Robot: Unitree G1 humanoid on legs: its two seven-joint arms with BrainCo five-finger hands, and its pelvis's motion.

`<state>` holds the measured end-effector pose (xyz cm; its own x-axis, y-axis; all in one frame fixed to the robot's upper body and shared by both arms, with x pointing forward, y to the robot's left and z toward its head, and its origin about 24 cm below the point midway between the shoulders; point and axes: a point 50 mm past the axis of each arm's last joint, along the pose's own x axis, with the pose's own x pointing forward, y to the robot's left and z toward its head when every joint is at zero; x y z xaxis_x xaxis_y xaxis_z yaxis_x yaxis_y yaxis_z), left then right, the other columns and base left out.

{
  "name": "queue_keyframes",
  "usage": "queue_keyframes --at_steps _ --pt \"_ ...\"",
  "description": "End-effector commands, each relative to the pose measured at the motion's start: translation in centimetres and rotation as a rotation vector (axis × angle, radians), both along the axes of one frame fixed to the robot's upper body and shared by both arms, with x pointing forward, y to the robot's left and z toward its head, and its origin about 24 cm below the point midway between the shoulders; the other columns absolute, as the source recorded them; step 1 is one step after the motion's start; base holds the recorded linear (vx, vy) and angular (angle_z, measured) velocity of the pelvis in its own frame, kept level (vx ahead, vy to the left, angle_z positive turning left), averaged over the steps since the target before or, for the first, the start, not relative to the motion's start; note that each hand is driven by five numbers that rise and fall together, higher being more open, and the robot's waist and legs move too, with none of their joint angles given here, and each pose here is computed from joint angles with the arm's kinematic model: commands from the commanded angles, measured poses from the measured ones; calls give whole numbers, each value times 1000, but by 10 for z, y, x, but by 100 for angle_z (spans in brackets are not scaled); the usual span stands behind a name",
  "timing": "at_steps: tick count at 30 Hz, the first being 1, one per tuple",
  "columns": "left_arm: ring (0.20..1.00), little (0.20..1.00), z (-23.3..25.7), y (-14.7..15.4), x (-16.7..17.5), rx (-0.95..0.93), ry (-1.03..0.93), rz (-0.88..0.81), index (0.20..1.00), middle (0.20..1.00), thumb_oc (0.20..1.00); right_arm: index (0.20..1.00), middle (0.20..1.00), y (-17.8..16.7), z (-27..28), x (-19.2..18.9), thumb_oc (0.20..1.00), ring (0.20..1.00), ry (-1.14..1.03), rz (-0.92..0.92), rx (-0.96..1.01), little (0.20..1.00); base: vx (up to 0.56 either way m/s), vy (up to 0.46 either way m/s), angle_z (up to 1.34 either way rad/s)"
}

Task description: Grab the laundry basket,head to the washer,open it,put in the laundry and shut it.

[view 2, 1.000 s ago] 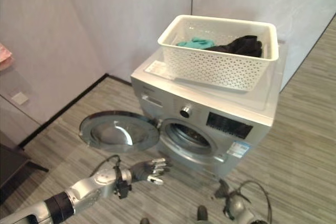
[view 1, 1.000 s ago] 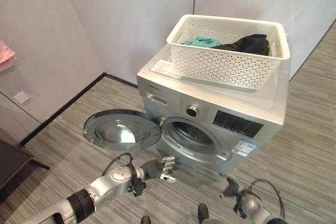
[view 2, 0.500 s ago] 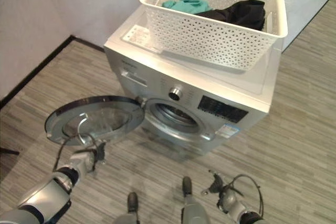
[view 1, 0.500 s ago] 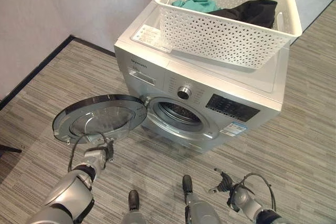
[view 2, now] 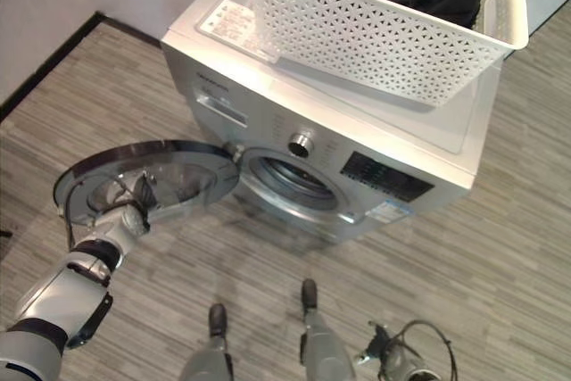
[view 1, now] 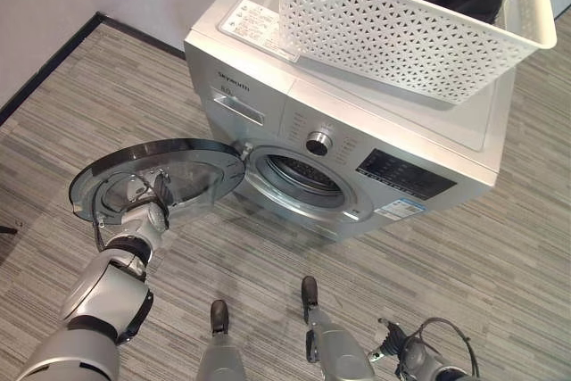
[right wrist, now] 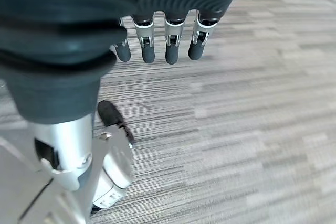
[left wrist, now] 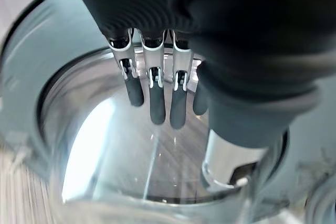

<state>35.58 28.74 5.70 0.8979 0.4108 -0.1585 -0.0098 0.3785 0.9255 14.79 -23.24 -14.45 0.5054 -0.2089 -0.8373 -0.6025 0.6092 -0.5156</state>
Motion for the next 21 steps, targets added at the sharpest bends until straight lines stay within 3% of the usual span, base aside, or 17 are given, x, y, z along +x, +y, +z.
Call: queue_keyframes --at_steps 1,5,6,7,9,10,11,12,13,15,16,17,18,19,21 --pt "1000 1000 6 -3 5 -111 -67 42 1000 1000 1000 1000 1000 -23 3 -6 1000 1000 -14 -199 -5 1000 20 38 -7" --pt "1000 1000 -39 -12 -23 -359 -77 89 1000 1000 1000 1000 1000 -56 13 -10 1000 1000 -127 -537 30 1000 42 44 -20" --pt "1000 1000 -39 -12 -23 -359 -77 89 1000 1000 1000 1000 1000 -56 13 -10 1000 1000 -127 -537 30 1000 56 62 -22" --pt "1000 1000 -58 -21 -46 -554 -149 101 1000 1000 1000 1000 1000 -75 23 -6 1000 1000 -234 -748 76 1000 60 69 -17" --pt "1000 1000 -75 -14 -80 -670 -151 108 1000 1000 1000 1000 1000 -95 38 2 1000 1000 -349 -859 101 1000 58 91 -31" --pt "1000 1000 -75 -13 -81 -670 -150 109 1000 1000 1000 1000 1000 -95 38 2 1000 1000 -348 -859 101 1000 82 156 -56" --pt "1000 1000 -97 9 -131 -731 -116 204 1000 1000 1000 1000 1000 -120 69 22 1000 1000 -544 -886 109 1000 55 108 -42" --pt "1000 1000 -97 9 -132 -731 -115 205 1000 1000 1000 1000 1000 -119 68 21 1000 1000 -543 -886 109 1000 121 222 -38" --pt "1000 1000 -116 8 -159 -805 -90 293 1000 1000 1000 1000 1000 -136 108 46 1000 1000 -784 -904 149 1000 70 157 -28" --pt "1000 1000 -127 -7 -168 -879 -56 291 1000 1000 1000 1000 1000 -146 147 63 1000 1000 -1007 -894 185 1000 47 155 -18" --pt "1000 1000 -127 -7 -168 -879 -56 290 1000 1000 1000 1000 1000 -146 147 63 1000 1000 -1007 -895 185 1000 9 139 23" --pt "1000 1000 -131 -21 -171 -904 -17 256 1000 1000 1000 1000 1000 -143 206 85 1000 1000 -1292 -792 215 1000 -9 83 28" --pt "1000 1000 -131 -21 -171 -903 -17 255 1000 1000 1000 1000 1000 -142 206 84 1000 1000 -1292 -794 214 1000 31 162 48" --pt "1000 1000 -133 -29 -168 -890 20 216 1000 1000 1000 1000 1000 -130 250 90 1000 1000 -1494 -667 205 1000 36 93 48" --pt "1000 1000 -134 -31 -169 -879 34 199 1000 1000 1000 1000 1000 -128 267 90 1000 1000 -1576 -636 175 1000 53 56 49"
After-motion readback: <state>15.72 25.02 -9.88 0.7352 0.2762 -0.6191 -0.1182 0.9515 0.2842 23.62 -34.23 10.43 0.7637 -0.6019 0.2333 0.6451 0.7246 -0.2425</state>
